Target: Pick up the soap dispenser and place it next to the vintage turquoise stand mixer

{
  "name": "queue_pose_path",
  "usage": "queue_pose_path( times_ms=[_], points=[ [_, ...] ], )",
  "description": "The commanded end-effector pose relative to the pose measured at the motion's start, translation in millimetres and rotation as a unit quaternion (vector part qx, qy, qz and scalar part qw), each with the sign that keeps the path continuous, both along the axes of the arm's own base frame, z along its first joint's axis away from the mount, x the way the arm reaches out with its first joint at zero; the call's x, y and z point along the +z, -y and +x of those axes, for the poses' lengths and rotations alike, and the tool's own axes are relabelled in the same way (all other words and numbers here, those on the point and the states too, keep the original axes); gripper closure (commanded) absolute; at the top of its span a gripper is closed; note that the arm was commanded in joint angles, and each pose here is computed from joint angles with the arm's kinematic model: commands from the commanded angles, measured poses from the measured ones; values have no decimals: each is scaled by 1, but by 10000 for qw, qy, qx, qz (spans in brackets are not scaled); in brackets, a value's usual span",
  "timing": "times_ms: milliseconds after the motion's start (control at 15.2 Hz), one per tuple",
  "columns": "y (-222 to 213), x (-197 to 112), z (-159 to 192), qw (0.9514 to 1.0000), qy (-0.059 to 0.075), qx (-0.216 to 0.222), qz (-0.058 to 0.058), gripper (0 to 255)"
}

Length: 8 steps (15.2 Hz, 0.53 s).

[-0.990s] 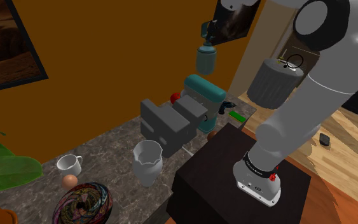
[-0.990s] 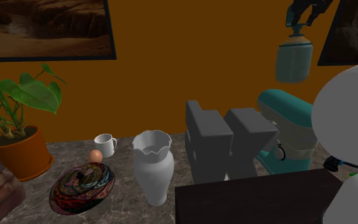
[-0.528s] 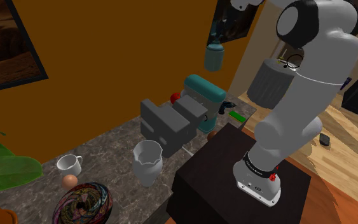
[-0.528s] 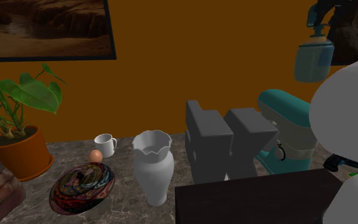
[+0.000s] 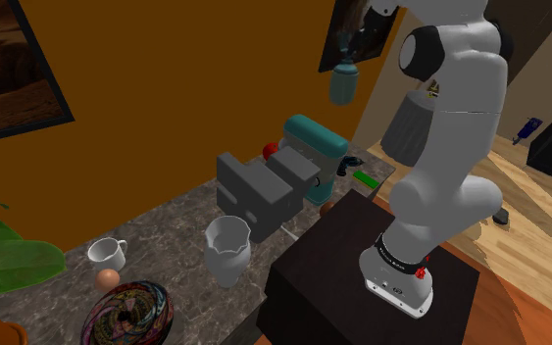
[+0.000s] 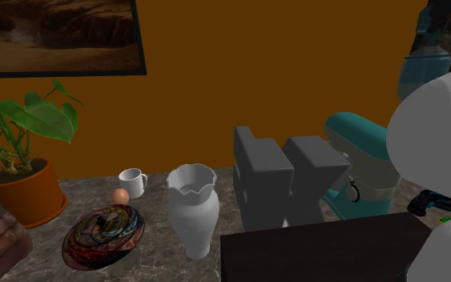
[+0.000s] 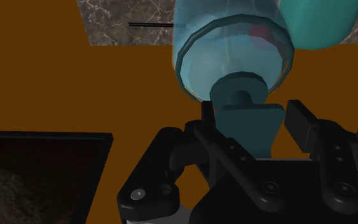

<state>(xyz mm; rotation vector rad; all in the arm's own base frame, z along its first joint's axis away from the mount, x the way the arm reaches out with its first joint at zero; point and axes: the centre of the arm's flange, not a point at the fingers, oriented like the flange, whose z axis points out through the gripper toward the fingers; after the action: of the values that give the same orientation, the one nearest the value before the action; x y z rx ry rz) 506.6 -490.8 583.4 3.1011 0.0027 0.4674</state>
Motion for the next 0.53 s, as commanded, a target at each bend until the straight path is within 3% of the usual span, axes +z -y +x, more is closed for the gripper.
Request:
queue_pose_path(
  times_ms=[0, 462],
  points=[
    [15, -1, -1, 10000, 1, 12, -3, 255],
    [15, -38, -1, 10000, 1, 12, -3, 255]
  ],
)
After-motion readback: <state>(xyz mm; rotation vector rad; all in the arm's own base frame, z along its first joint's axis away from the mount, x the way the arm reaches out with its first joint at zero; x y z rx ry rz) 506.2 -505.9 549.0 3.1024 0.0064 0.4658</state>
